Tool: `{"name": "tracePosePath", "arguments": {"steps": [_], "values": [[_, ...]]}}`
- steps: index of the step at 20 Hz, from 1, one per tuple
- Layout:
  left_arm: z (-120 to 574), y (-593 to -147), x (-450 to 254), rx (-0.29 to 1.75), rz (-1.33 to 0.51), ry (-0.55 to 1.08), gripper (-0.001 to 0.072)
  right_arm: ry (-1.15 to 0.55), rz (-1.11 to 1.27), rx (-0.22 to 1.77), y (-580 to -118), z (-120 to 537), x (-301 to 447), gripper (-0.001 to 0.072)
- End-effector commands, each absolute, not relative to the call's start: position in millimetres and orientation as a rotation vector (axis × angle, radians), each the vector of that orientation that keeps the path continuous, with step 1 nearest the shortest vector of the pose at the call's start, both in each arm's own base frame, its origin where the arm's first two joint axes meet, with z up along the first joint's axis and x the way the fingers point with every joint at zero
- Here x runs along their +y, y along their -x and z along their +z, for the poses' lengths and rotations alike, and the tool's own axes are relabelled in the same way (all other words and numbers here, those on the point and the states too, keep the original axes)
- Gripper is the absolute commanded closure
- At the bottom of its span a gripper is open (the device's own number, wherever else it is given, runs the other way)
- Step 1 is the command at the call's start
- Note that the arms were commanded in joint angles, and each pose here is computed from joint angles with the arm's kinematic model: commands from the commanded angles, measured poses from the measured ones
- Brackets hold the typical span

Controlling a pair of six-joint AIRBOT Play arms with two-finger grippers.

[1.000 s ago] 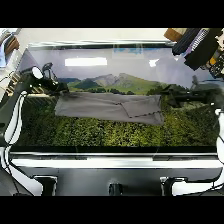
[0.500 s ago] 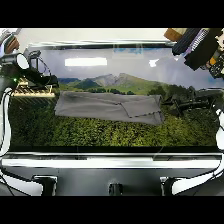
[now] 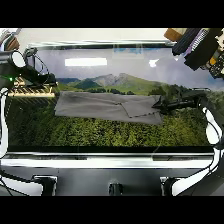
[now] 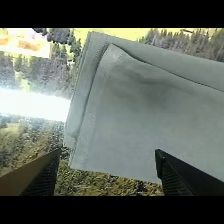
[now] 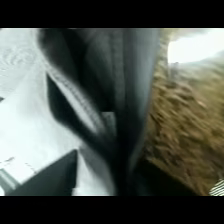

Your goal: Fold the clothes and pants, and hang the long-sleeved shirts on hangers.

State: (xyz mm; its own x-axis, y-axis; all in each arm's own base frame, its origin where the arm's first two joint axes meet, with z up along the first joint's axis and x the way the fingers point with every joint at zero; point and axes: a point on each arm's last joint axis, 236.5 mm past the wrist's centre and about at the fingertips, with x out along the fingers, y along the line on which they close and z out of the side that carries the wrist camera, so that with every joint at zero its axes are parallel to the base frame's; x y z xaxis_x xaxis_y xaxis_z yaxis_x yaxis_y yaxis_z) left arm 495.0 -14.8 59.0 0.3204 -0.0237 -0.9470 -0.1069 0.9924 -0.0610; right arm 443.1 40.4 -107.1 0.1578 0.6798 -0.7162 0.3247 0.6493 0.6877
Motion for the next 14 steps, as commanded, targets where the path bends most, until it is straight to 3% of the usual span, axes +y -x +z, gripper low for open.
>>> {"name": "tracePosePath", "arguments": {"steps": [1, 2, 3, 4, 9, 14], "values": [[58.2, -494.3, -32.6, 1.254, 0.0, 0.179, 0.0011, -0.862, 0.307, 1.418, -453.4, -108.4, 56.1, 0.0646], [55.9, -494.5, -43.4, 1.263, -0.034, 0.215, 0.0231, -0.858, 0.308, 1.403, -457.3, -100.0, 54.1, 0.0668], [51.1, -494.8, -57.6, 1.276, -0.077, 0.258, 0.0617, -0.857, 0.302, 1.389, -462.1, -85.9, 50.0, 0.0669], [45.5, -497.4, -73.4, 1.28, -0.119, 0.299, 0.069, -0.85, 0.297, 1.386, -465.2, -69.6, 47.0, 0.0669], [-3.3, -508.8, -217.1, 1.308, -0.35, 0.534, 0.069, -0.783, 0.308, 1.381, -472.2, 24.2, 36.5, 0.0669], [-55.5, -472.8, -378.9, 1.376, -0.471, 0.72, 0.0691, -0.76, 0.324, 1.362, -467.5, 96.9, 37.8, 0.0668]]}}
